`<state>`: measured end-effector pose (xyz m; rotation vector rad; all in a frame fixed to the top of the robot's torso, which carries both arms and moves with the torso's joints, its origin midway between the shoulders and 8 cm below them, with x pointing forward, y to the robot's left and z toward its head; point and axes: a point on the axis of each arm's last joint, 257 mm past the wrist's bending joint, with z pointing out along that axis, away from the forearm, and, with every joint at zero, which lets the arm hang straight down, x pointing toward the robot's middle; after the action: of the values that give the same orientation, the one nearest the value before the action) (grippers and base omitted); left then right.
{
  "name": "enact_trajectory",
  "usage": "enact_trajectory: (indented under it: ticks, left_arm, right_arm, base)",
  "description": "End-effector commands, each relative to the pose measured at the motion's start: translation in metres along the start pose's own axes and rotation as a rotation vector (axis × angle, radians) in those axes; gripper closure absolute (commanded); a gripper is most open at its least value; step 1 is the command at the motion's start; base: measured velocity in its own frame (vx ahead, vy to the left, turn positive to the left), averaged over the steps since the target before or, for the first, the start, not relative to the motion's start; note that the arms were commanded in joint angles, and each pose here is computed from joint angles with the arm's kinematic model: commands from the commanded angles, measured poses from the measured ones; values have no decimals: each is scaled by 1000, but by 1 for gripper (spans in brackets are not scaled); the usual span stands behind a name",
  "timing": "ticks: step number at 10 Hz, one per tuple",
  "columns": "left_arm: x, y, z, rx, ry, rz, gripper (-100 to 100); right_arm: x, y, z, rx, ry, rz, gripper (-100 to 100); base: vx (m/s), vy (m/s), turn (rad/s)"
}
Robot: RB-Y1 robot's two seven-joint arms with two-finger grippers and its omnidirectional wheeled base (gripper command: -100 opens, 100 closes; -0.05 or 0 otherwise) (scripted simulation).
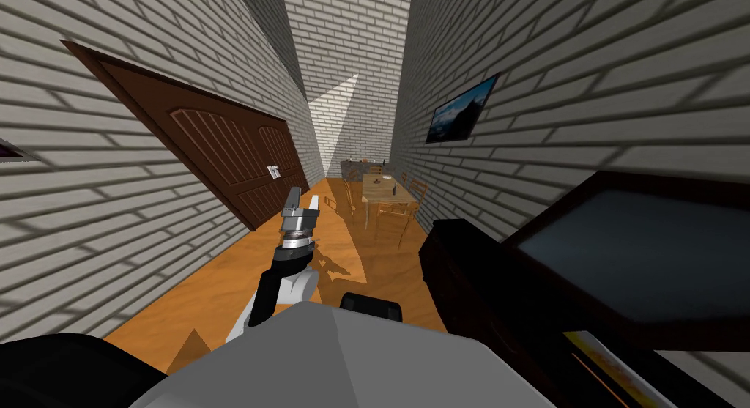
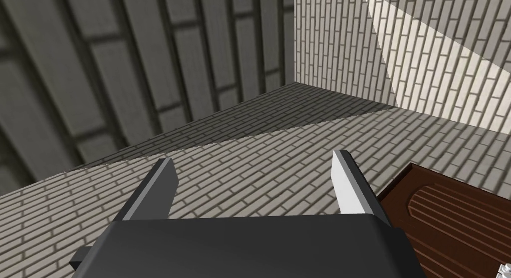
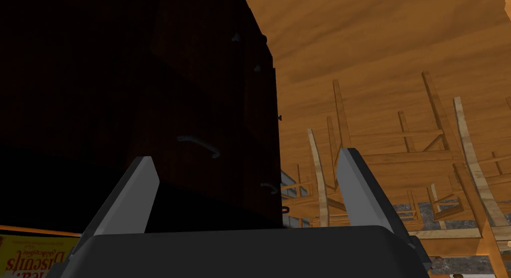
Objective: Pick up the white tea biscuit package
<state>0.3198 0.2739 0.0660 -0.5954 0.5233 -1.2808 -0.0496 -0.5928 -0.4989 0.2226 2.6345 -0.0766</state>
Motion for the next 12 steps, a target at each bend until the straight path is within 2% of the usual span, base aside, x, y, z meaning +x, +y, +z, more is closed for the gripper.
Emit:
enact_trajectory:
  ticks: [1,2,4,6,7,8,9,10,12]
  left_arm:
    - [0,0,0,0,0,0,0]
    - [0,0,0,0,0,0,0]
    - [0,0,0,0,0,0,0]
    - [0,0,0,0,0,0,0]
    - [0,0,0,0,0,0,0]
    - [0,0,0,0,0,0,0]
    - [0,0,0,0,0,0,0]
    - [0,0,0,0,0,0,0]
    - [0,0,0,0,0,0,0]
  right_arm:
    - [11,-27,-17,43,50,-39,-100]
    - [8,-23,-14,32,43,-39,-100]
    - [14,-31,-20,52,57,-40,-100]
    - [29,-82,-57,136,150,-110,-100]
    - [29,-82,-58,136,151,-111,-100]
    - [33,-104,-76,173,190,-141,-100]
    - [28,-95,-68,149,175,-140,-100]
    - [31,-101,-73,165,185,-141,-100]
    - [36,-138,-105,231,253,-191,-100]
  base:
    - [55,-20,225]
    - [84,-59,134]
    - [33,-26,-7]
    - [116,-67,248]
    - [134,-128,147]
    - [135,-126,173]
    - [86,-94,88]
    - [19,-31,-16]
    - [74,-96,180]
